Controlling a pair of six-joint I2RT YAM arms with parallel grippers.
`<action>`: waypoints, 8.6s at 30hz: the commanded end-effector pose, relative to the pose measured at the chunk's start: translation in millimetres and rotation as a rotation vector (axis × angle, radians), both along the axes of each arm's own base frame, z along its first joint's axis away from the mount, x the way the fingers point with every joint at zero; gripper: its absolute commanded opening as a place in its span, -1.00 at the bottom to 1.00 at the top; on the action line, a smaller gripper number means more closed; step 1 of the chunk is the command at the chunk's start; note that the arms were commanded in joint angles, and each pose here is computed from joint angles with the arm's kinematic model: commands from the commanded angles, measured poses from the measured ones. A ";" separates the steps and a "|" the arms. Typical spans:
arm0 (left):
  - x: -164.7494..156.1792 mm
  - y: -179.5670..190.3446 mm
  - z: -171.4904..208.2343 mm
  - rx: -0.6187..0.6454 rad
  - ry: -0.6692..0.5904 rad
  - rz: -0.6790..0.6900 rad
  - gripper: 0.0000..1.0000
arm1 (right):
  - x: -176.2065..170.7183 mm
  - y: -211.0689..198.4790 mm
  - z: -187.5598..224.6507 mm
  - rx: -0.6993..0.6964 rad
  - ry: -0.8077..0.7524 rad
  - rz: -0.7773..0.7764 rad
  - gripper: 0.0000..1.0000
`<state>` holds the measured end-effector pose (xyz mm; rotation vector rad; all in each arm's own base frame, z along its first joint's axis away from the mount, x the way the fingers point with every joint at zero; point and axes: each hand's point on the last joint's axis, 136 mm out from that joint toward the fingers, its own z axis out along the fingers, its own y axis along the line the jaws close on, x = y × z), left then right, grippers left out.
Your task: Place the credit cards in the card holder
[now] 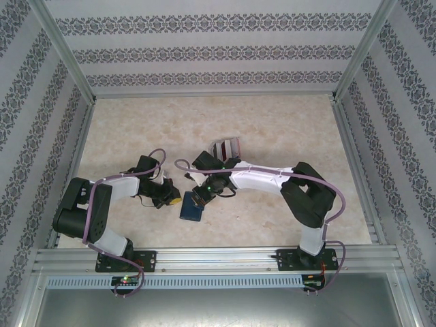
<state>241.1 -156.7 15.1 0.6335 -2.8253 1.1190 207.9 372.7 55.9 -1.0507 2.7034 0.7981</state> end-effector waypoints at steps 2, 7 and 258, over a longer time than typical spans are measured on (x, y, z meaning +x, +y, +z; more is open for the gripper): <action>1.1 8.8 -13.0 0.077 -0.001 0.002 -1.00 | -9.1 0.4 7.7 0.019 0.033 0.029 -0.86; 1.7 8.2 -13.4 0.075 -0.002 -0.004 -1.00 | -12.9 3.7 7.1 0.050 0.058 0.025 -0.85; 165.0 159.5 73.9 0.821 -1.086 0.029 0.99 | 168.7 -377.8 61.1 0.012 -1.078 -1.016 0.96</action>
